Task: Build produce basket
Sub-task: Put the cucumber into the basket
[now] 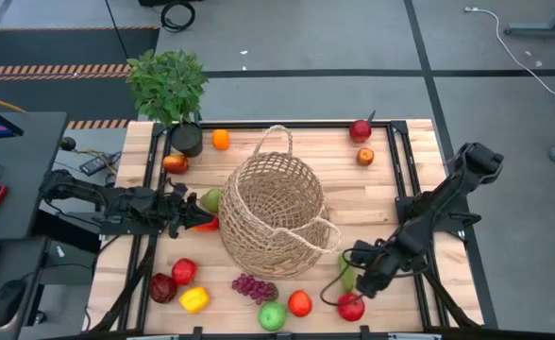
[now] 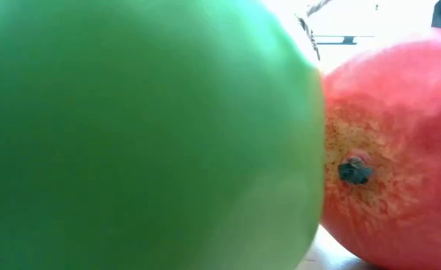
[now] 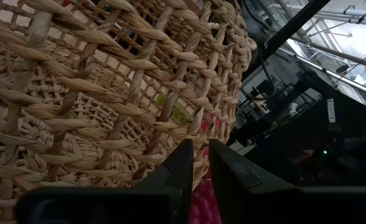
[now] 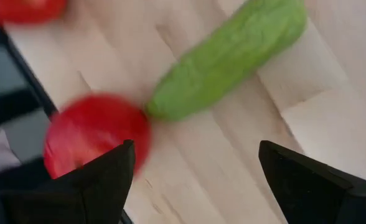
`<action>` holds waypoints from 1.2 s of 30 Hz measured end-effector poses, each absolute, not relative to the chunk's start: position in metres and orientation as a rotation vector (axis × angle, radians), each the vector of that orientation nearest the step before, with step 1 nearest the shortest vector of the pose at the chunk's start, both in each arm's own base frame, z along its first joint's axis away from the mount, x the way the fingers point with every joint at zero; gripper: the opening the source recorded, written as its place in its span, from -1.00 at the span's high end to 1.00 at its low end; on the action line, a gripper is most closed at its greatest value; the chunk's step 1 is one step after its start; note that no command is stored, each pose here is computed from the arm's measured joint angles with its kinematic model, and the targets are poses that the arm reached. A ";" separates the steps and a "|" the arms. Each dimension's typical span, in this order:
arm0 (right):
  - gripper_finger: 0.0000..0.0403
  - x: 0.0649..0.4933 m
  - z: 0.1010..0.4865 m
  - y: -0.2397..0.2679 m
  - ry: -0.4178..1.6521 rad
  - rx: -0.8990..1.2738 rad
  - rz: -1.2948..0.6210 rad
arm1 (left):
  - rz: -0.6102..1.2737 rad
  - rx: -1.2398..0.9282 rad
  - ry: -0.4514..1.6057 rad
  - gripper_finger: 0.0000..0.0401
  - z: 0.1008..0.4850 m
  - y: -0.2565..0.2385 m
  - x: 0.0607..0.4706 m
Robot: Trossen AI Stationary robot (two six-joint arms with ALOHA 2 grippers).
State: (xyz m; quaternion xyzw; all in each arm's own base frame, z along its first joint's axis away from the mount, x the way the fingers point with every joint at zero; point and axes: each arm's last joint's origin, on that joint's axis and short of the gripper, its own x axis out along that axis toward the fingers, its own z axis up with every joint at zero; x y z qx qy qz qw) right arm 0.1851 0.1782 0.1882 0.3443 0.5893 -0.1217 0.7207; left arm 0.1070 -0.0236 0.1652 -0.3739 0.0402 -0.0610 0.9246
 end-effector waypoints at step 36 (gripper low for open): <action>-0.48 0.218 0.154 0.170 1.251 0.960 -0.832 | -0.125 -0.767 0.082 0.69 0.165 -0.024 0.107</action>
